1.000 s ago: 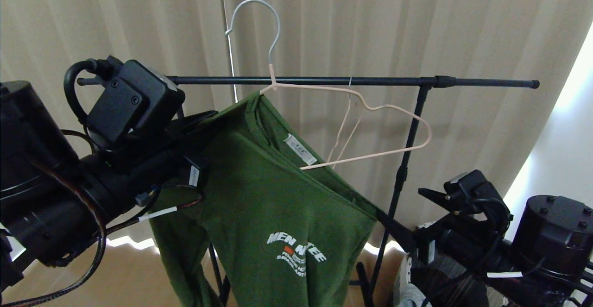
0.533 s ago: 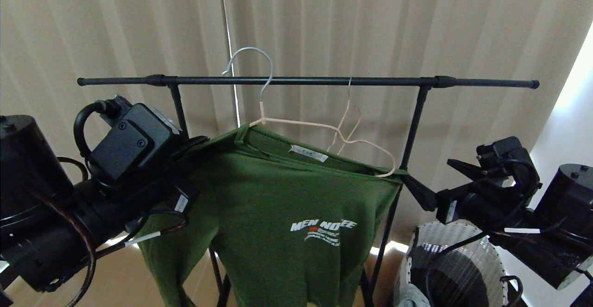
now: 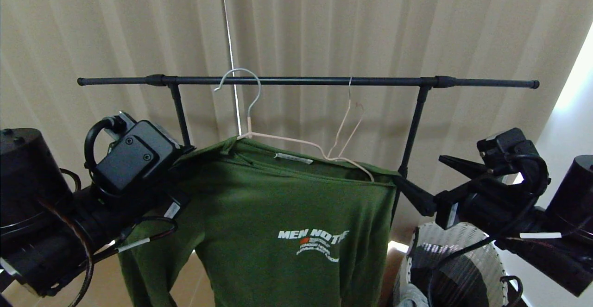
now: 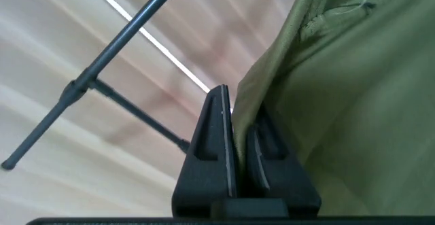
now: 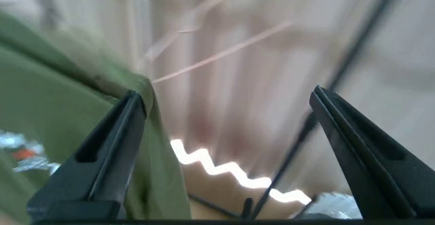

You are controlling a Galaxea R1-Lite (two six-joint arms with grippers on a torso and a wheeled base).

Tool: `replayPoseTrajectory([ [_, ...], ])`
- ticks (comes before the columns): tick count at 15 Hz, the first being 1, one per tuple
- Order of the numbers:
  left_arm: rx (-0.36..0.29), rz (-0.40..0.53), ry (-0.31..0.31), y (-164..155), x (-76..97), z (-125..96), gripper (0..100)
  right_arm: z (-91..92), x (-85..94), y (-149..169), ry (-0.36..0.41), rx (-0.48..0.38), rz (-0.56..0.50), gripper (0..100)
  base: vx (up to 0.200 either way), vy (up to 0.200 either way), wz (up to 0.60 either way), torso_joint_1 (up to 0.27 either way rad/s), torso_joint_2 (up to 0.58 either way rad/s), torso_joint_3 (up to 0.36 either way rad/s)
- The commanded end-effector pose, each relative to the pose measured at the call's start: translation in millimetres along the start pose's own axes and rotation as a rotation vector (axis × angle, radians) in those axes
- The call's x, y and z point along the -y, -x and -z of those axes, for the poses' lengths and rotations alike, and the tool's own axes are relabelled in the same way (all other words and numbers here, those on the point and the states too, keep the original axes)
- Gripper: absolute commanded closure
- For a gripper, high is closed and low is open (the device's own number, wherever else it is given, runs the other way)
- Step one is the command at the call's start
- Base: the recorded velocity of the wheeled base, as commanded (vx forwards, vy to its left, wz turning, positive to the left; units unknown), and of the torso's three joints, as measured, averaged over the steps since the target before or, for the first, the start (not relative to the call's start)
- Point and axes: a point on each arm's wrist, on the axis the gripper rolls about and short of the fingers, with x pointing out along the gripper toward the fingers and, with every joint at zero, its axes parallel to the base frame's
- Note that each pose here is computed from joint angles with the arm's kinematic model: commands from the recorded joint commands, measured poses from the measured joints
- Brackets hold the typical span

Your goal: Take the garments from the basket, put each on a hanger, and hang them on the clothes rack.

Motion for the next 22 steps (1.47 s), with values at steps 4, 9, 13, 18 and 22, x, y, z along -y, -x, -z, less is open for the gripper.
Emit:
replayPoseTrajectory([
  [4,-0.007,-0.002,0.024,-1.2,1.2,0.0,100,-11.8,-22.1,21.5,0.135,0.010,-0.123,0,0.000,0.000,0.00,0.000,0.00,0.000],
  [9,0.030,0.057,0.142,2.4,14.1,-8.5,100,-32.5,-45.8,3.4,0.210,0.022,-0.200,0,0.000,0.000,0.00,0.000,0.00,0.000],
  [13,0.065,0.081,0.145,7.8,17.5,-14.5,100,-44.7,-55.1,-22.1,0.334,0.060,-0.192,0,0.000,0.000,0.00,0.000,0.00,0.000],
  [18,0.098,0.127,0.139,11.0,26.7,-21.9,100,-47.7,-61.9,-44.1,0.361,0.055,-0.152,0,0.000,0.000,0.00,0.000,0.00,0.000],
  [22,0.105,0.157,0.129,10.2,33.8,-24.6,100,-47.0,-63.3,-48.4,0.407,0.048,-0.146,0,0.000,0.000,0.00,0.000,0.00,0.000],
])
